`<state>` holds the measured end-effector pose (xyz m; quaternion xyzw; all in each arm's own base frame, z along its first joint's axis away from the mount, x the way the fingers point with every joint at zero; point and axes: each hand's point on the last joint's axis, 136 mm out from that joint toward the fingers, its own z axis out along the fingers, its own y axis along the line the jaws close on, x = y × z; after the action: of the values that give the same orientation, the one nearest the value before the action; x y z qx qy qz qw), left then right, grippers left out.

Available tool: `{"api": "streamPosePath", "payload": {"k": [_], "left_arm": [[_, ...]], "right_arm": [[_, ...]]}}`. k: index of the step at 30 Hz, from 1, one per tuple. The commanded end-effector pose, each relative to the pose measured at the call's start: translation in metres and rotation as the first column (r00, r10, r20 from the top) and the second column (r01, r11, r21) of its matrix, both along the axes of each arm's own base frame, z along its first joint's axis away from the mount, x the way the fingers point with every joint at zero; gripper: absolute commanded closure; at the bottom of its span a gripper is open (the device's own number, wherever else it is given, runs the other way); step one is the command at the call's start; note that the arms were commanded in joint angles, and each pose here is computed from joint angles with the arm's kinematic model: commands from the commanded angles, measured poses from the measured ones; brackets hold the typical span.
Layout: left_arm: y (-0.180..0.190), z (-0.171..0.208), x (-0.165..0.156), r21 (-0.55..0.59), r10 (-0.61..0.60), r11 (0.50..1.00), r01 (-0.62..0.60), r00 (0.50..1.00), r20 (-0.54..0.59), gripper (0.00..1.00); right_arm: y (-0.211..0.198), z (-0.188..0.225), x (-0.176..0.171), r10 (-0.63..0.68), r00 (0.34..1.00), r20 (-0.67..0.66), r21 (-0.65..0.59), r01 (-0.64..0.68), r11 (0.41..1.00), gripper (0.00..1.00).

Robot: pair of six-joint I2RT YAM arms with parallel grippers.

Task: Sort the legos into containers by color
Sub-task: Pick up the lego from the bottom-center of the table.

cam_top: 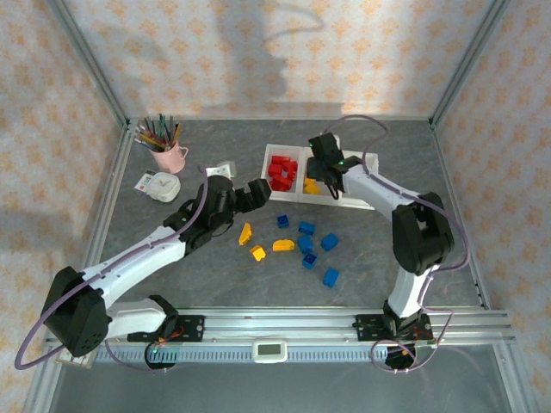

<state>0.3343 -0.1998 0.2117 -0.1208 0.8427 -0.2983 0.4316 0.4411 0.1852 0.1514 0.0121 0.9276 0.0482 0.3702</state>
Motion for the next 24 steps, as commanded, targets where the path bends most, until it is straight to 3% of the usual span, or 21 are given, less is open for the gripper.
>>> {"api": "streamPosePath", "payload": {"k": [1, 12, 19, 24], "left_arm": [[0.014, 0.011, -0.007, 0.005, 0.036, 0.999, -0.036, 0.999, 0.025, 0.01], [0.054, -0.015, -0.046, -0.004, 0.141, 0.990, -0.141, 0.989, -0.034, 0.01], [0.076, -0.027, -0.064, -0.019, 0.206, 0.978, -0.207, 0.977, -0.053, 0.01], [0.082, -0.031, -0.072, -0.039, 0.224, 0.973, -0.227, 0.973, -0.059, 0.01]], "right_arm": [[0.017, 0.020, -0.030, 0.080, 0.997, 0.012, 0.019, -0.080, 0.997, 0.46], [0.060, -0.005, -0.132, 0.320, 0.940, -0.118, -0.006, -0.323, 0.946, 0.40], [0.099, -0.044, -0.198, 0.512, 0.825, -0.241, -0.010, -0.530, 0.848, 0.37], [0.117, -0.066, -0.212, 0.566, 0.770, -0.293, -0.016, -0.596, 0.803, 0.34]]}}
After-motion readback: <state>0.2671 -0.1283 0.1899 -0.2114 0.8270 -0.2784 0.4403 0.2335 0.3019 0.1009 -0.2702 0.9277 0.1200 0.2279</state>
